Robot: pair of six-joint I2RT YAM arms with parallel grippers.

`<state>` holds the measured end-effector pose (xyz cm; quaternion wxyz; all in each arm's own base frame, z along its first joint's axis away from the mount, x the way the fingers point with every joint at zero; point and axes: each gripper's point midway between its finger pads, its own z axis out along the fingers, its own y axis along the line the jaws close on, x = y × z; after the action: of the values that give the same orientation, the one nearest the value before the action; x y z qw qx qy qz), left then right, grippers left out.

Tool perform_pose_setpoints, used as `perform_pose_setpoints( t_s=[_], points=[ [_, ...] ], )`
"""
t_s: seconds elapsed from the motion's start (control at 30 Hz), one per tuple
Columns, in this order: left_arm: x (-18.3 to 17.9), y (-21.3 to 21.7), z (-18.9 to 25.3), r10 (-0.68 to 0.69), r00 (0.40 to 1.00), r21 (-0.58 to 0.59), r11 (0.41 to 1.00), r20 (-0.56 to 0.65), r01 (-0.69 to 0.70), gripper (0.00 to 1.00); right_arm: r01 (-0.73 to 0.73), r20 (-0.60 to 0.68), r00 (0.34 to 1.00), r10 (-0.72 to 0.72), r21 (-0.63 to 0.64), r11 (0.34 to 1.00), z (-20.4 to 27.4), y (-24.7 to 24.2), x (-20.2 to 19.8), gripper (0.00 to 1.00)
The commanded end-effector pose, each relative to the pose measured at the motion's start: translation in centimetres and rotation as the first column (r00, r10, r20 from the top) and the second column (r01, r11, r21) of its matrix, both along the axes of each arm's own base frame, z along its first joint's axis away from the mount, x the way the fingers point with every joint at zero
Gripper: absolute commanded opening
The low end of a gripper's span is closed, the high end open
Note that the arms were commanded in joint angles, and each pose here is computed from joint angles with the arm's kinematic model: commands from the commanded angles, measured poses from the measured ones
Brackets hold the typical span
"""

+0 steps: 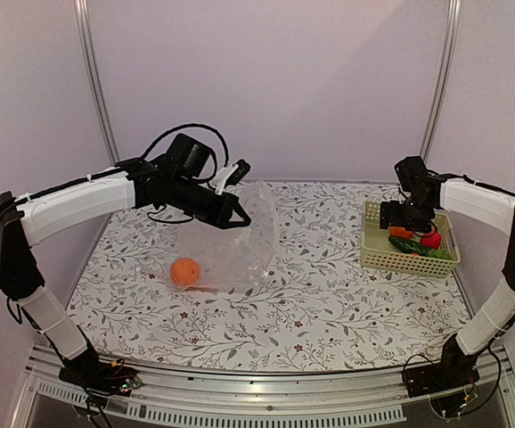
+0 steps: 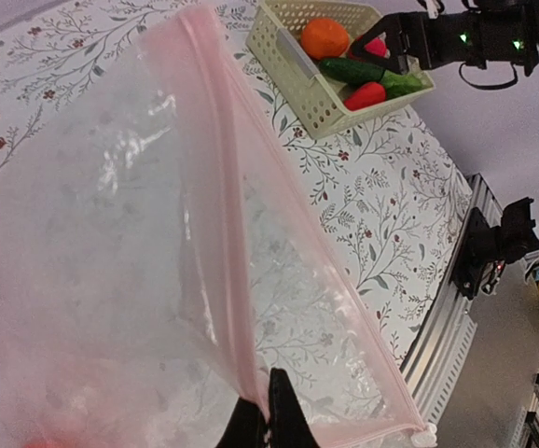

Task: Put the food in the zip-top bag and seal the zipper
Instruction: Pick up the fake fruit from the bin.

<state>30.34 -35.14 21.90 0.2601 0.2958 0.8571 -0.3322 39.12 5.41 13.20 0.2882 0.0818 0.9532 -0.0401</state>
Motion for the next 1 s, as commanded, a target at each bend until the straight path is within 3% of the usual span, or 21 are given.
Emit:
perform_pose_setpoints(
  t_s=[0.0,0.47,0.97],
  points=[
    [0.2,0.3,0.6,0.004,1.0,0.002,1.0,0.013,-0.004,0.0,0.024,-0.024,0.999,-0.025,-0.033,0.999,-1.0,-1.9,1.8,0.95],
    [0.4,0.2,0.0,0.004,1.0,0.014,1.0,0.005,-0.004,0.0,0.056,-0.133,0.989,-0.061,-0.037,0.998,-6.1,-5.2,5.8,0.98],
    [0.3,0.1,-0.3,0.001,1.0,0.013,1.0,-0.009,0.0,0.0,0.112,-0.171,0.977,-0.125,-0.084,0.99,-8.4,-7.1,6.8,0.96]
  ],
)
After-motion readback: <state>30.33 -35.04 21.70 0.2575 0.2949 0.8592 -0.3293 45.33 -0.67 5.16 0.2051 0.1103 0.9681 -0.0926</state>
